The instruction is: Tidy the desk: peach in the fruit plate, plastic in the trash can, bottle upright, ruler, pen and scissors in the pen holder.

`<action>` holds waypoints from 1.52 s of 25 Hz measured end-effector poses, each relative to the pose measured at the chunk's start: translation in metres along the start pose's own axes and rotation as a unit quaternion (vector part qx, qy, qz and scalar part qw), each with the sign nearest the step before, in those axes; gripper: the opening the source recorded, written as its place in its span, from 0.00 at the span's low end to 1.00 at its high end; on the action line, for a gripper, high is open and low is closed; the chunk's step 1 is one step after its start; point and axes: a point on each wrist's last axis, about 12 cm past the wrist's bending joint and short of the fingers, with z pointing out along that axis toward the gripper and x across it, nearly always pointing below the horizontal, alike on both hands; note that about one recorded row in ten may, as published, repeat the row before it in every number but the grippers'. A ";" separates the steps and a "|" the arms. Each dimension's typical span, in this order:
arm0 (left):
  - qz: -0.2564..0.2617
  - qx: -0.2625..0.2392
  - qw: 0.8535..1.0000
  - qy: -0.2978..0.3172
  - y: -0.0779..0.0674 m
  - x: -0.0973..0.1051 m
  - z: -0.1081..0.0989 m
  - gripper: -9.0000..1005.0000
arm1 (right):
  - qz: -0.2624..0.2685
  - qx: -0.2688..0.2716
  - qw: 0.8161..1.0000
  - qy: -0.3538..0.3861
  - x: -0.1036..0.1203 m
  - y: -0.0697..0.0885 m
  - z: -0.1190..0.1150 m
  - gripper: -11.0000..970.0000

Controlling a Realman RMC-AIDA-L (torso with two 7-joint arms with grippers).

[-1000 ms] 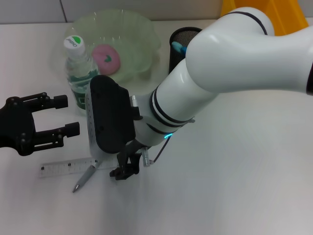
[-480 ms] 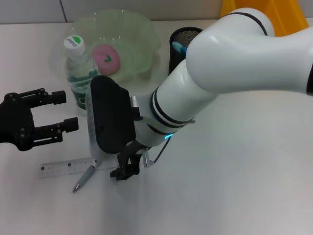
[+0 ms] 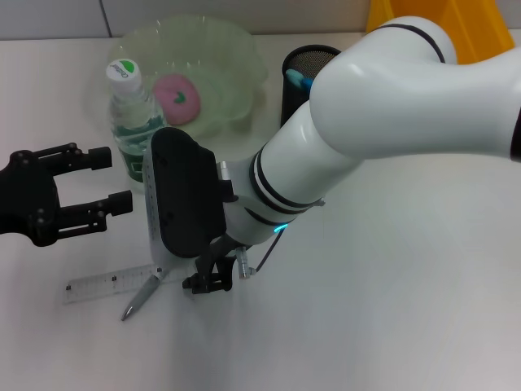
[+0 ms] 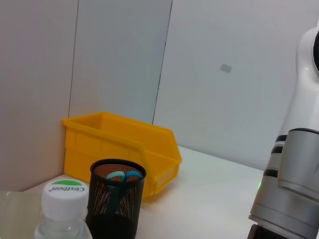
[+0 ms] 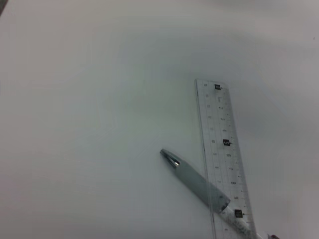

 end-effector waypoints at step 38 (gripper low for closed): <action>-0.004 -0.045 0.999 -0.031 0.005 -0.002 -0.014 0.74 | 0.057 0.005 0.997 -0.045 0.013 0.005 -0.006 0.40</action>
